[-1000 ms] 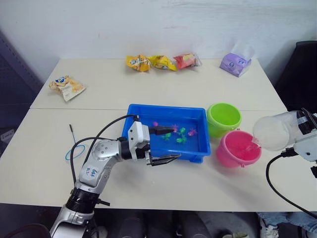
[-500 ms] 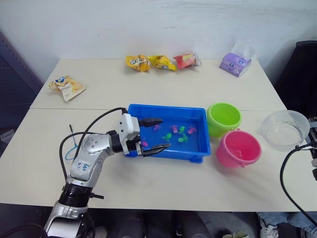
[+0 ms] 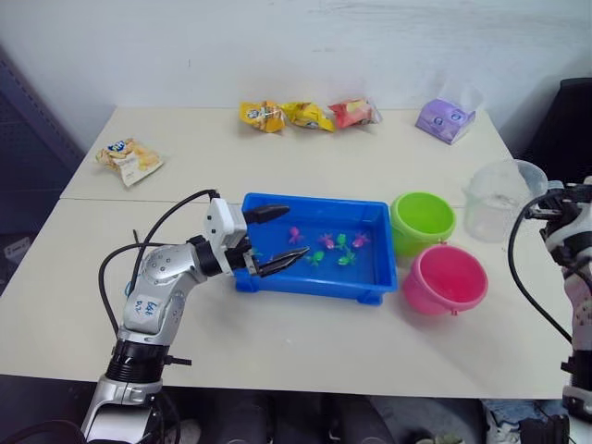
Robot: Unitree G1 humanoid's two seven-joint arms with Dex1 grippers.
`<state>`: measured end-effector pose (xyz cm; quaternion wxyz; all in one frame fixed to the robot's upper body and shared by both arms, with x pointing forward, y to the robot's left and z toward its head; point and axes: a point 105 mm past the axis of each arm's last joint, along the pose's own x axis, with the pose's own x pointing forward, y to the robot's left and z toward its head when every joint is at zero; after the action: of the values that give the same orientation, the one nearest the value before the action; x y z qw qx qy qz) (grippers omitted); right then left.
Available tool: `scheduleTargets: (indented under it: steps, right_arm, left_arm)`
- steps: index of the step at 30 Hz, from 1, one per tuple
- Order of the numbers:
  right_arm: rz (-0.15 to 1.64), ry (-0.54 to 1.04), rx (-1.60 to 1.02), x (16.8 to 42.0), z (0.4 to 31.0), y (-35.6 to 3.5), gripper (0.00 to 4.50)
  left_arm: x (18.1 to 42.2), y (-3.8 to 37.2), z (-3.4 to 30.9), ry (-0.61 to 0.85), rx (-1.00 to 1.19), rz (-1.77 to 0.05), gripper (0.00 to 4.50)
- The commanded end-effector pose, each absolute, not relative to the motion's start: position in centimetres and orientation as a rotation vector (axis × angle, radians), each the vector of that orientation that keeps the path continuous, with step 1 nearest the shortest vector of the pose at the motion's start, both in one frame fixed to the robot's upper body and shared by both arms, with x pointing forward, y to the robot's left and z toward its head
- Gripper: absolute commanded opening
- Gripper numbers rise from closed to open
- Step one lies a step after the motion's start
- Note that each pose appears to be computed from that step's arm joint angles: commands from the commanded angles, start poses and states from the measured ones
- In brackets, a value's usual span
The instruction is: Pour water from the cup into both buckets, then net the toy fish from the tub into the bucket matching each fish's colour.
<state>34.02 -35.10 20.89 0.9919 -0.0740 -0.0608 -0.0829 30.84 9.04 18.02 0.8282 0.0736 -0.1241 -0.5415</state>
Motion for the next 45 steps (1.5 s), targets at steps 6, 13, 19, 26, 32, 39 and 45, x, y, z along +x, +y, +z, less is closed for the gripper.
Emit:
scheduleTargets:
  steps: [6, 13, 19, 26, 32, 39, 45]
  right_arm:
    - [-0.109, -0.188, -0.540, 36.0, 24.1, -33.9, 0.05]
    - [-0.108, -0.294, -0.815, 36.4, 25.8, -32.5, 0.05]
    - [-0.101, -0.406, -1.012, 36.3, 26.7, -30.8, 0.05]
    - [-0.141, -0.527, -1.141, 35.8, 27.9, -29.8, 0.05]
    - [-0.143, -0.599, -1.226, 35.4, 28.5, -29.1, 0.05]
    - [-0.121, -0.646, -1.333, 35.4, 28.5, -28.1, 0.05]
    - [-0.120, -0.690, -1.429, 35.2, 28.2, -27.5, 0.05]
  left_arm:
    - [30.5, 9.2, 18.8, -0.302, 0.178, -1.129, 4.50]
    - [30.3, 9.3, 18.3, -0.289, 0.180, -1.118, 4.50]
    - [30.4, 9.4, 18.4, -0.291, 0.180, -1.116, 4.50]
    - [30.2, 9.3, 18.4, -0.287, 0.160, -1.132, 4.50]
    - [30.1, 9.0, 18.5, -0.290, 0.150, -1.144, 4.50]
    - [29.6, 8.7, 18.5, -0.281, 0.098, -1.171, 4.50]
    - [29.2, 8.6, 18.3, -0.266, 0.098, -1.179, 4.50]
